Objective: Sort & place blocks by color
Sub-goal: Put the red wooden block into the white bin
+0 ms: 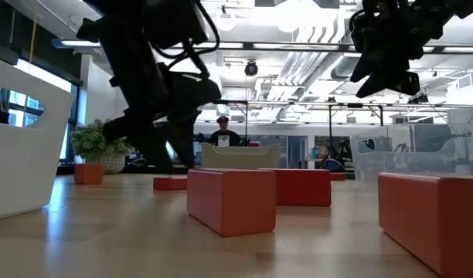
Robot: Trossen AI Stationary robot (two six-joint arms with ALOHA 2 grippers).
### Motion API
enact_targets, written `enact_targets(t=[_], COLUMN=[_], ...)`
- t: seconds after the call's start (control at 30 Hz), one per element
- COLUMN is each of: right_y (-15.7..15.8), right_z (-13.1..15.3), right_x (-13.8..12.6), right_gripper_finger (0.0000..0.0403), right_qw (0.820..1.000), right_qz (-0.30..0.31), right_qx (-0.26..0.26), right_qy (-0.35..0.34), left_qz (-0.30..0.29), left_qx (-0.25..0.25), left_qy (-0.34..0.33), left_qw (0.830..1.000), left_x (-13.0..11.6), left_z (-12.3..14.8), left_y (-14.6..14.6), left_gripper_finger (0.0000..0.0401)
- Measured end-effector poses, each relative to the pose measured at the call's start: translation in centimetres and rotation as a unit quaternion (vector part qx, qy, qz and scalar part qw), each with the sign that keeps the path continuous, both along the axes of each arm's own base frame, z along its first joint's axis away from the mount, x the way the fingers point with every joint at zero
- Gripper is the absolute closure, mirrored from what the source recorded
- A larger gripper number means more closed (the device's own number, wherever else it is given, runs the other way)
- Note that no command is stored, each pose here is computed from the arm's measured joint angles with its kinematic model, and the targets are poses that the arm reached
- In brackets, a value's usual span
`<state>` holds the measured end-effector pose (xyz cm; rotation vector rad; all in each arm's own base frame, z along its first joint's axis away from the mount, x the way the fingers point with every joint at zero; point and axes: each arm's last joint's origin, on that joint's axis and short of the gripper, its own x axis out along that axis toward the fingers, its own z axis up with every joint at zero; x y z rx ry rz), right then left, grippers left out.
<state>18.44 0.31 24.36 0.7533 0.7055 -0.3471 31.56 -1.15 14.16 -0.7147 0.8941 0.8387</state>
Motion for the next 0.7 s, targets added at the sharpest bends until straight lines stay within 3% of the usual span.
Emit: enact_targets(t=[0.57, 0.7], right_y=[0.0, 0.0], right_z=[-0.1, -0.1], right_x=[-0.1, -0.1], right_gripper_finger=[0.0252, 0.0252], right_qw=[1.000, 1.000], right_qz=[0.000, 0.000], right_qx=[0.000, 0.000], right_qy=[0.006, 0.006], left_qz=[0.002, -0.009], left_qx=[-0.006, 0.001], left_qy=[0.009, 0.017], left_qw=[1.000, 1.000], left_x=[0.8, 0.7], left_z=[-2.1, -2.2], left_y=[-0.3, -0.3], left_gripper_finger=[0.0216, 0.0240])
